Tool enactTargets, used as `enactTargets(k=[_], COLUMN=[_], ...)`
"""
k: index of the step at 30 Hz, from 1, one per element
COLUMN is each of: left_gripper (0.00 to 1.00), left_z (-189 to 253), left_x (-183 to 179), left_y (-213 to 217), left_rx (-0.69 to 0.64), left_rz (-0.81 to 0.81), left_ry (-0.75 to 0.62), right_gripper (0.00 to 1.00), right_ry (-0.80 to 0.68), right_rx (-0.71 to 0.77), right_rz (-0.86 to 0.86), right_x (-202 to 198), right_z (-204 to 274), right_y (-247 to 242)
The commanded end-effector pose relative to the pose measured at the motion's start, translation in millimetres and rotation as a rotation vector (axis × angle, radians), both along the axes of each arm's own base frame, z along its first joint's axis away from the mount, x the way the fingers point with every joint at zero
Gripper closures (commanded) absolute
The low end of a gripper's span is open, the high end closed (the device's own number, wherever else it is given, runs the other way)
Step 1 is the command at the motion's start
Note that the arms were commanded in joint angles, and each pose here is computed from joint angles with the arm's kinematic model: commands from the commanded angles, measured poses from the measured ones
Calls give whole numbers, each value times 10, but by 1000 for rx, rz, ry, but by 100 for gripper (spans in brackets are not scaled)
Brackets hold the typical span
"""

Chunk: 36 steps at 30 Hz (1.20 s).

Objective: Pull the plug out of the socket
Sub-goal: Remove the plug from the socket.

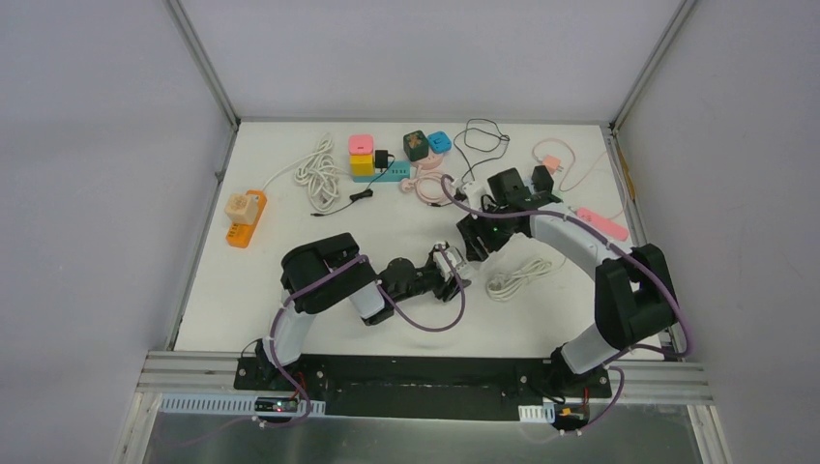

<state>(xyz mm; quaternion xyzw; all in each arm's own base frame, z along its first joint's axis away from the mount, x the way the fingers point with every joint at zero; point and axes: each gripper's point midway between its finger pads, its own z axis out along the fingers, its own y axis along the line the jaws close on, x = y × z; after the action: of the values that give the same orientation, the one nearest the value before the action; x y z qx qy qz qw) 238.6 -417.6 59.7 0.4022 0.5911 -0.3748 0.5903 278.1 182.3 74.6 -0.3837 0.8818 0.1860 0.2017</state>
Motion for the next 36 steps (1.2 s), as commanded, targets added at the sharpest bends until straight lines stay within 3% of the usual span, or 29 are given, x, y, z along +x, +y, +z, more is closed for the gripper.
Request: enactTargets(k=[1,8,15,28,36], left_gripper=[100,100,100,100,100], left_z=[-197,-225,-234,-242,-257], left_x=[-15,4,-11,-14,-18], left_y=[34,23,15,16,2], left_rx=[48,59,63,66,75], left_rz=[-21,-17,-26,-25,-34], left_ry=[43,51,58,65,70], right_gripper=[100,100,100,100,100], right_ry=[-65,-84,-29,-46,-93], right_rx=[56,1,74,41,25], right_rz=[158,186,82,207,83], right_x=[-200,-201,-55,-266,-8], right_z=[239,215,287,230,340], right_y=[445,429,129,434,40])
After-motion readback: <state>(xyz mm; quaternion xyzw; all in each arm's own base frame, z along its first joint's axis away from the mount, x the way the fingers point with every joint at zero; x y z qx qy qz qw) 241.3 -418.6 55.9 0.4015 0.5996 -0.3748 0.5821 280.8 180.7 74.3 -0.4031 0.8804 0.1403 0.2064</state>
